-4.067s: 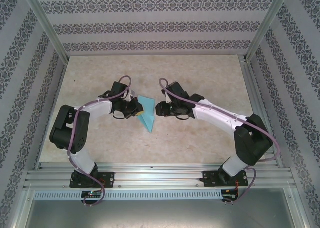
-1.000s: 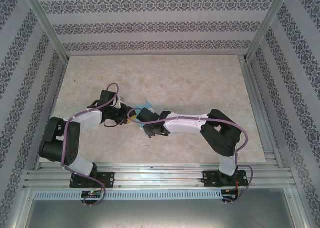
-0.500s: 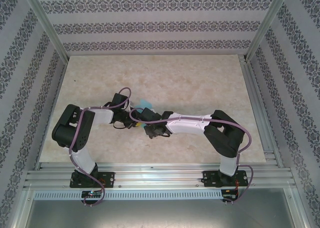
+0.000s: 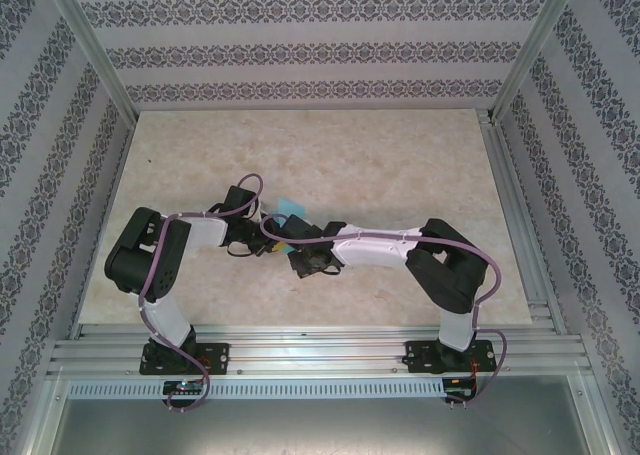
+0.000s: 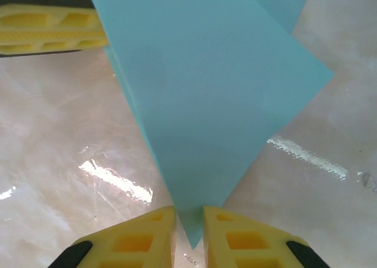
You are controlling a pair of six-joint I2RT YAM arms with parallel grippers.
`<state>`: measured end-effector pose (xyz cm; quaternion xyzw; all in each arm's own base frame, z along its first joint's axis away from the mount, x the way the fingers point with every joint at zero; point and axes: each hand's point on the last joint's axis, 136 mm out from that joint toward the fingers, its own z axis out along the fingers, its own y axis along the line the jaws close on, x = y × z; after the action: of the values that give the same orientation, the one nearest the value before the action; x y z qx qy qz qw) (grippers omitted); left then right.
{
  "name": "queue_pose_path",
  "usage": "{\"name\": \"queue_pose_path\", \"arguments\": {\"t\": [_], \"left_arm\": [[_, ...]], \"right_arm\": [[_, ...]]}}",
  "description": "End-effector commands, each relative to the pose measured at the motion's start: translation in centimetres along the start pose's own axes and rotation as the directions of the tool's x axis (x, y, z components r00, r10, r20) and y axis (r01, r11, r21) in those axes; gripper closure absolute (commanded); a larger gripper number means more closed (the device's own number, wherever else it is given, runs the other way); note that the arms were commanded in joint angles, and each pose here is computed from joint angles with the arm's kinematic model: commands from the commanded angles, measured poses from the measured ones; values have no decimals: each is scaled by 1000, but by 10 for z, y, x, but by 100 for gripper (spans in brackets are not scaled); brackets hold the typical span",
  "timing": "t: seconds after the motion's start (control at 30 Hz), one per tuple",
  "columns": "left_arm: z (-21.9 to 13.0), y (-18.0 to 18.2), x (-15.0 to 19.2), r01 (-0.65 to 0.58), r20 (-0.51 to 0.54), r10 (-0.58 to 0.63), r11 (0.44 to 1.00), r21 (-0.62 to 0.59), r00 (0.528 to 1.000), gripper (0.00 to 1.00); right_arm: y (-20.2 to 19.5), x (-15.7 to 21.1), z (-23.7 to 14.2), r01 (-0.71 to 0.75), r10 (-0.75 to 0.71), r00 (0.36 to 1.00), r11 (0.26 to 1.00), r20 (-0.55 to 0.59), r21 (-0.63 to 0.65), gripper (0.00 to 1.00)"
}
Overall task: Fold a paper plane with a square sheet of paper (fold left side to right side)
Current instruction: Fourth fold the wing at the center of the table.
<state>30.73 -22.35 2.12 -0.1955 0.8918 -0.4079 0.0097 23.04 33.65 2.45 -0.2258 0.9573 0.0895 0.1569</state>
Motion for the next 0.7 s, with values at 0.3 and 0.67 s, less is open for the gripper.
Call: {"name": "queue_pose_path", "arguments": {"t": [0.3,0.67], "left_arm": [[7,9,-3,7,6,-6,999,-37,1000,87],[7,12,-1,6,1,-6,999,-45,1000,87]], "right_arm": [[-1,-6,7,8,-8,1000,1000,-5,13,80],[1,-2,8,25,-25,1000,1000,-16,15,85]]}}
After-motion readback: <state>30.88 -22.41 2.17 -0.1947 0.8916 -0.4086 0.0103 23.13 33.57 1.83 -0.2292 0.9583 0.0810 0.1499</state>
